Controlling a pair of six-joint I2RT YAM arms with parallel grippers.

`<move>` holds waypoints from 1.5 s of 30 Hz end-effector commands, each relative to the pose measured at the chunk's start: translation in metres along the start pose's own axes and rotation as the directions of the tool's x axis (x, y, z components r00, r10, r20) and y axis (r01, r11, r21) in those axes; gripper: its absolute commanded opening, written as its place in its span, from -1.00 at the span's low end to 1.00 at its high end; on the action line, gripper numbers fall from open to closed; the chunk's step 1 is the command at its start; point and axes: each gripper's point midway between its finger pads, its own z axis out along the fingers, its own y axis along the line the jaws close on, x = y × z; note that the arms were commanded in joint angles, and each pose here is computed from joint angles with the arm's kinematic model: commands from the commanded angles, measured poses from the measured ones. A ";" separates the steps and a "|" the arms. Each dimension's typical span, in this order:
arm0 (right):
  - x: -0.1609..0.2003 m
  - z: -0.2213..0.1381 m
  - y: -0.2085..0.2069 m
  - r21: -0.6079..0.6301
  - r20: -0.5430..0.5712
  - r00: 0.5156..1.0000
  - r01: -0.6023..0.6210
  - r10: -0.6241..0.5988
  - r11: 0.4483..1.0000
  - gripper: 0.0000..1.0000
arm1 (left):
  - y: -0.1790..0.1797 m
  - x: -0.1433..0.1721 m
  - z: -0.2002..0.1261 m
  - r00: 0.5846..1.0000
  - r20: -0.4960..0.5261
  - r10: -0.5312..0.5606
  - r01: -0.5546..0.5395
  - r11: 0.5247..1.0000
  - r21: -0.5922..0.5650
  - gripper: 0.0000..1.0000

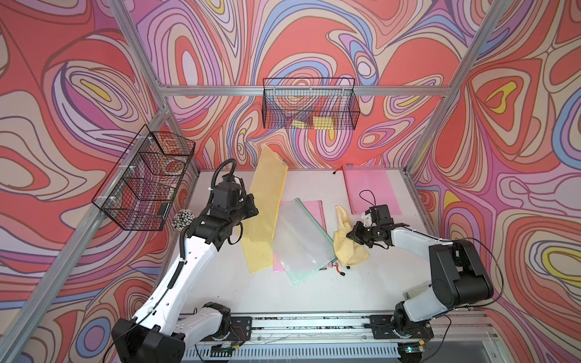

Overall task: Wipe the document bag
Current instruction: Adjust the document bag.

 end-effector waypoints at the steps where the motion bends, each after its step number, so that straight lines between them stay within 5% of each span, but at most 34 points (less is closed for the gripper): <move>1: 0.001 0.000 0.005 -0.038 0.004 1.000 0.009 -0.008 0.999 -1.00 | 0.023 0.027 0.000 0.986 -0.146 0.086 -0.101 0.990 -0.101 -1.00; 5: 0.000 0.001 0.013 -0.072 -0.005 1.000 0.005 -0.005 0.997 -1.00 | 0.010 0.025 0.013 0.983 -0.157 0.096 -0.105 0.994 -0.045 -1.00; 23: 0.004 -0.015 0.017 -0.071 0.010 0.999 0.038 -0.037 0.997 -1.00 | 0.037 0.003 -0.017 0.931 -0.280 0.232 -0.305 0.918 -0.254 -1.00; 31: 0.006 -0.019 0.016 -0.064 0.016 0.999 0.042 -0.041 0.997 -1.00 | 0.044 0.032 0.001 0.863 -0.448 0.234 -0.365 0.901 -0.232 -1.00; 38: 0.006 -0.032 0.016 -0.040 0.040 0.998 0.052 -0.051 0.998 -1.00 | -0.027 0.056 0.052 0.826 -0.461 0.324 -0.393 0.918 -0.058 -1.00; 45: 0.009 -0.042 0.016 -0.027 0.063 0.996 0.060 -0.058 0.998 -1.00 | -0.111 0.129 0.104 0.700 -0.559 0.444 -0.448 0.883 0.141 -1.00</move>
